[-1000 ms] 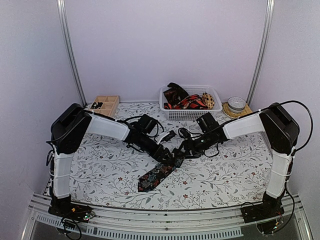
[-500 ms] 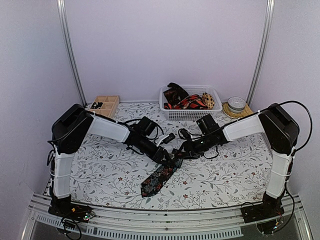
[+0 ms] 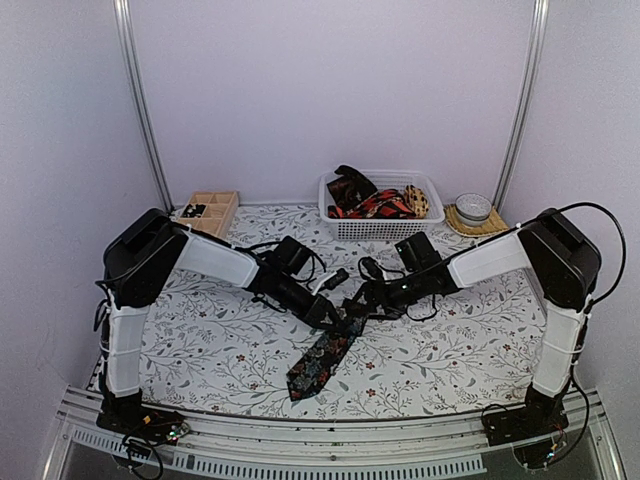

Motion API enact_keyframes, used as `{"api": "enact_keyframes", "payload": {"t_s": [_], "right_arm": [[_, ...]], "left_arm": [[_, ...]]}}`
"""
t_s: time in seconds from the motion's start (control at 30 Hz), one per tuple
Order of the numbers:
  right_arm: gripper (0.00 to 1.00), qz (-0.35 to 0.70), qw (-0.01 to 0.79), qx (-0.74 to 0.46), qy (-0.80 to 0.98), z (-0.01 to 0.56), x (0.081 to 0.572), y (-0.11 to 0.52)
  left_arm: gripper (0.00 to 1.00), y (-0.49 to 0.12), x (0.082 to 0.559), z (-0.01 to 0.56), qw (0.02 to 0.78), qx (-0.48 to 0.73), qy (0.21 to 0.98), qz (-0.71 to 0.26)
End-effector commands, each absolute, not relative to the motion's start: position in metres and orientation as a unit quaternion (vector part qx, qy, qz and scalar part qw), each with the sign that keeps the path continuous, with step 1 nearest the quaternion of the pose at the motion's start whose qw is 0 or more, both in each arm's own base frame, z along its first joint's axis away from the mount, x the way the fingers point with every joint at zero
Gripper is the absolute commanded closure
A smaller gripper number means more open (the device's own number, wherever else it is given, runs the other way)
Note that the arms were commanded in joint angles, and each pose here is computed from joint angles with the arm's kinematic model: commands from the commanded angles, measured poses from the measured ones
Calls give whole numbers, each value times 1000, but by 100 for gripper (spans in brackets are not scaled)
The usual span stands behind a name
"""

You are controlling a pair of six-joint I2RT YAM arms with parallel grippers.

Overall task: Roll the ties
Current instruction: Roll the tie at the center of the board.

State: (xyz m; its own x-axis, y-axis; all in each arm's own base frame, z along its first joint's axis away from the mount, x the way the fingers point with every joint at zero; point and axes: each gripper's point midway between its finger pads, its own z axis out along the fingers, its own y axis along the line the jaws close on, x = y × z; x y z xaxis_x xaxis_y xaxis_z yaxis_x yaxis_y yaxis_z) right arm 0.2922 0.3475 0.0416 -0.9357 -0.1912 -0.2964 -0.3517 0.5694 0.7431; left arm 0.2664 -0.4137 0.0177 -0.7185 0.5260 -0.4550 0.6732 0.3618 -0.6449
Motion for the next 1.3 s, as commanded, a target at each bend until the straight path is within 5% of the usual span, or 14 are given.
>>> {"api": "enact_keyframes", "payload": {"t_s": [0.0,0.17,0.57,1.27], "right_arm": [[12,364,105,-152,913,43,289,323],[0,342,97,-153,922,50,282,312],[0,414,71,-164,893,78,246,315],[0,496,35,-178,849,70,237,362]], "left_arm": [[65,-387,255,-20,38,334,861,-380],[59,-387,257,-17,43,334,861,-382],[33,-396,264,12,67,329,841,-424],[43,-392,242,-6,23,314,825,-470]]}}
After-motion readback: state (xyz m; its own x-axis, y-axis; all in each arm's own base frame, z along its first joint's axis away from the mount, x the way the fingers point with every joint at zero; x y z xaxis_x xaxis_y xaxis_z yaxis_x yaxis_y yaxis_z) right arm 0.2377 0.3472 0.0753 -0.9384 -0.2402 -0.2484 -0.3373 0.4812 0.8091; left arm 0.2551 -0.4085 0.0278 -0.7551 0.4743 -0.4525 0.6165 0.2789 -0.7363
